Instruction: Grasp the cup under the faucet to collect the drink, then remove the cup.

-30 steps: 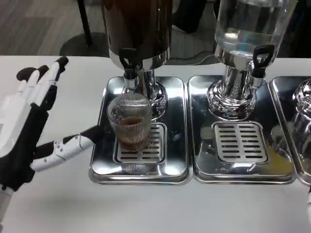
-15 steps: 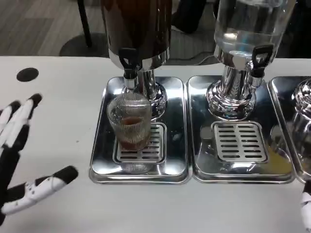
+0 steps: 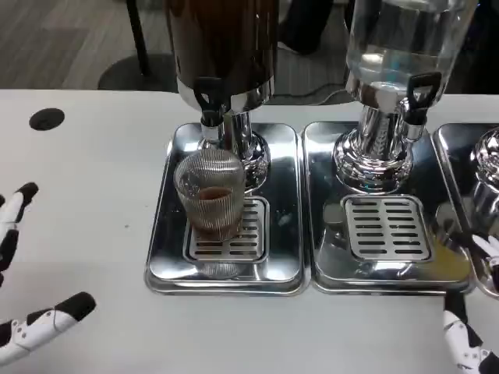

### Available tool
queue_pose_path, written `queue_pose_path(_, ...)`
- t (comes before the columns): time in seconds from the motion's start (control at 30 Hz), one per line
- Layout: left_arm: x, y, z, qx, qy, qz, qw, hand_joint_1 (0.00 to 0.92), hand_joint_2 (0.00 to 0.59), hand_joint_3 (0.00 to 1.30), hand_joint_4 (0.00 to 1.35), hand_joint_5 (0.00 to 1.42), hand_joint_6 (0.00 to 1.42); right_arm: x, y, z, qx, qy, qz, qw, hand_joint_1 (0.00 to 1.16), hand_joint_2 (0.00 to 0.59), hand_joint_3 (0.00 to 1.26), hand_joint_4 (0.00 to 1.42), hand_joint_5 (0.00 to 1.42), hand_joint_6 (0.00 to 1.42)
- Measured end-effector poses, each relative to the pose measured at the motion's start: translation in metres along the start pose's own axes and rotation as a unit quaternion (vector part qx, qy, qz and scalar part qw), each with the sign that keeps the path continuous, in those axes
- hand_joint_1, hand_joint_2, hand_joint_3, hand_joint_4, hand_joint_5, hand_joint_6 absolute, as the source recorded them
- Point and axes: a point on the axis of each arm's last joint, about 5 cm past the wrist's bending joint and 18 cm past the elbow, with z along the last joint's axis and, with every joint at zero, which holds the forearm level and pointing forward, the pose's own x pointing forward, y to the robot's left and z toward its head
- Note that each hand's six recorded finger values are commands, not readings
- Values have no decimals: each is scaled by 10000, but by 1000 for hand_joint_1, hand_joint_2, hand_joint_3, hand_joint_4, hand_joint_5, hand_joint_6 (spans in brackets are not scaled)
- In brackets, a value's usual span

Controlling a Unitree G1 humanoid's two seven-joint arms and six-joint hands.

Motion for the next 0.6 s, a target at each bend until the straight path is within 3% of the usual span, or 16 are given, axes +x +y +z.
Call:
queue_pose_path(0.13,-76,3,-20,11,42,-77,10000,0,29,0,0,0,0,25,58,-45,164,112,61,9998,849,238,166,116,108,134)
queue_pose_path(0.23,-109,18,-37,30,77,-51,10000,0,28,0,0,0,0,57,104,-74,417,197,133,9988,932,174,146,108,119,199)
queue_pose_path(0.47,-180,22,-71,36,177,-99,9998,0,28,0,0,0,0,122,150,-156,1036,306,286,9937,985,146,122,125,152,258)
queue_pose_path(0.6,-192,23,-77,33,185,-106,9998,0,28,0,0,0,0,146,151,-180,1221,246,292,9918,994,144,131,151,171,288)
